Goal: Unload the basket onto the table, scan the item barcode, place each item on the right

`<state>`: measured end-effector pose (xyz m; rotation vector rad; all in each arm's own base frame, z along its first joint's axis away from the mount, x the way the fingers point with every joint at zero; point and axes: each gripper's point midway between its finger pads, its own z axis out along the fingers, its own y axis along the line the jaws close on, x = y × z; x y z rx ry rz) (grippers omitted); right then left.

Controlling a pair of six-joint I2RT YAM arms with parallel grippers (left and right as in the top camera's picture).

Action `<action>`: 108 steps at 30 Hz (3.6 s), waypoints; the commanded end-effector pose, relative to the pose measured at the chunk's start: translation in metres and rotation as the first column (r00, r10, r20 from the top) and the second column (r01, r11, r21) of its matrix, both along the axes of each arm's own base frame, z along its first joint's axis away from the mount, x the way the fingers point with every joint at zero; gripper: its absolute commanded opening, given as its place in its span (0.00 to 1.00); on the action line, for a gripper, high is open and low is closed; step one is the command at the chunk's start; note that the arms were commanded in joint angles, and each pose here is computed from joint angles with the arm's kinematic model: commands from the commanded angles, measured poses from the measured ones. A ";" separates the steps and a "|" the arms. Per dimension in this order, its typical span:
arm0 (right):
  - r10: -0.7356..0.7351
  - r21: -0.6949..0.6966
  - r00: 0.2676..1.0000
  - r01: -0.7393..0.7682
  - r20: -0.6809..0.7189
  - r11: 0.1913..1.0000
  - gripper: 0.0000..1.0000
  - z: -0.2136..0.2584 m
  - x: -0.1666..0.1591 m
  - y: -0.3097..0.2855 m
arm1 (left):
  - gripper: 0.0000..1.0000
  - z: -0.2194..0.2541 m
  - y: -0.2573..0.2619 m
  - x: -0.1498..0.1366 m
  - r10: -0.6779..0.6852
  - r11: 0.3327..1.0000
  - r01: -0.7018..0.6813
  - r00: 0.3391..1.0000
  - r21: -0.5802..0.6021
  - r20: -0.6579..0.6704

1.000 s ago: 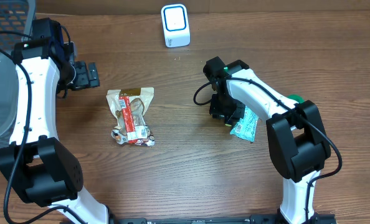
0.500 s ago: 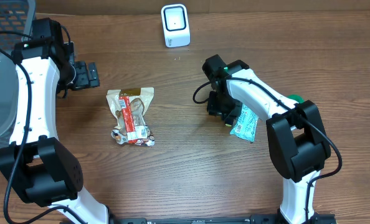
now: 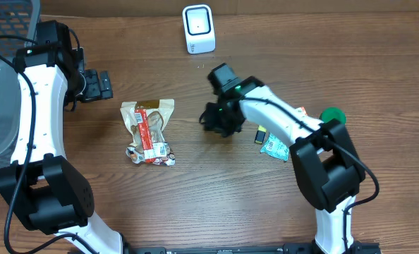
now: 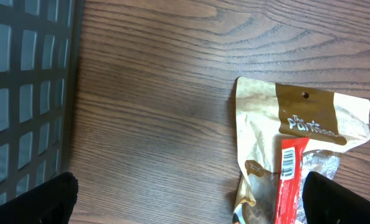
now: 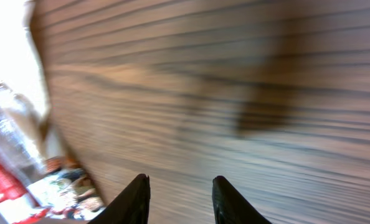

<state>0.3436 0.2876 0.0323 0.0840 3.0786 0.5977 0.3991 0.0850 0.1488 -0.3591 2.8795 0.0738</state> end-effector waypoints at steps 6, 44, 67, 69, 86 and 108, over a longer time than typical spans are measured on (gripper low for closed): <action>0.093 -0.055 0.991 -0.088 0.095 0.995 0.35 -0.001 -0.016 0.031 | 1.00 0.014 -0.004 0.005 -0.024 1.000 0.024 0.999 0.005 0.040; 0.295 0.276 0.896 -0.392 0.333 0.878 0.40 0.047 -0.039 0.149 | 1.00 0.017 -0.002 0.014 -0.025 1.000 0.024 0.996 0.013 0.080; 0.299 -0.031 0.840 -0.321 0.453 0.947 0.40 0.025 -0.054 0.153 | 1.00 0.017 -0.002 0.014 -0.025 1.000 0.024 0.997 0.014 0.080; 0.295 -0.028 0.844 -0.317 0.448 0.948 0.40 0.022 -0.055 0.154 | 1.00 0.017 -0.002 0.014 -0.025 1.000 0.024 0.997 0.013 0.080; 0.296 -0.025 0.868 -0.312 0.399 0.950 0.40 -0.005 -0.059 0.156 | 1.00 0.017 -0.002 0.014 -0.025 1.000 0.024 0.996 0.013 0.080; 0.278 -0.144 0.845 -0.238 0.456 0.961 0.40 0.013 -0.040 0.136 | 1.00 0.017 -0.002 0.014 -0.025 1.000 0.024 0.997 0.013 0.080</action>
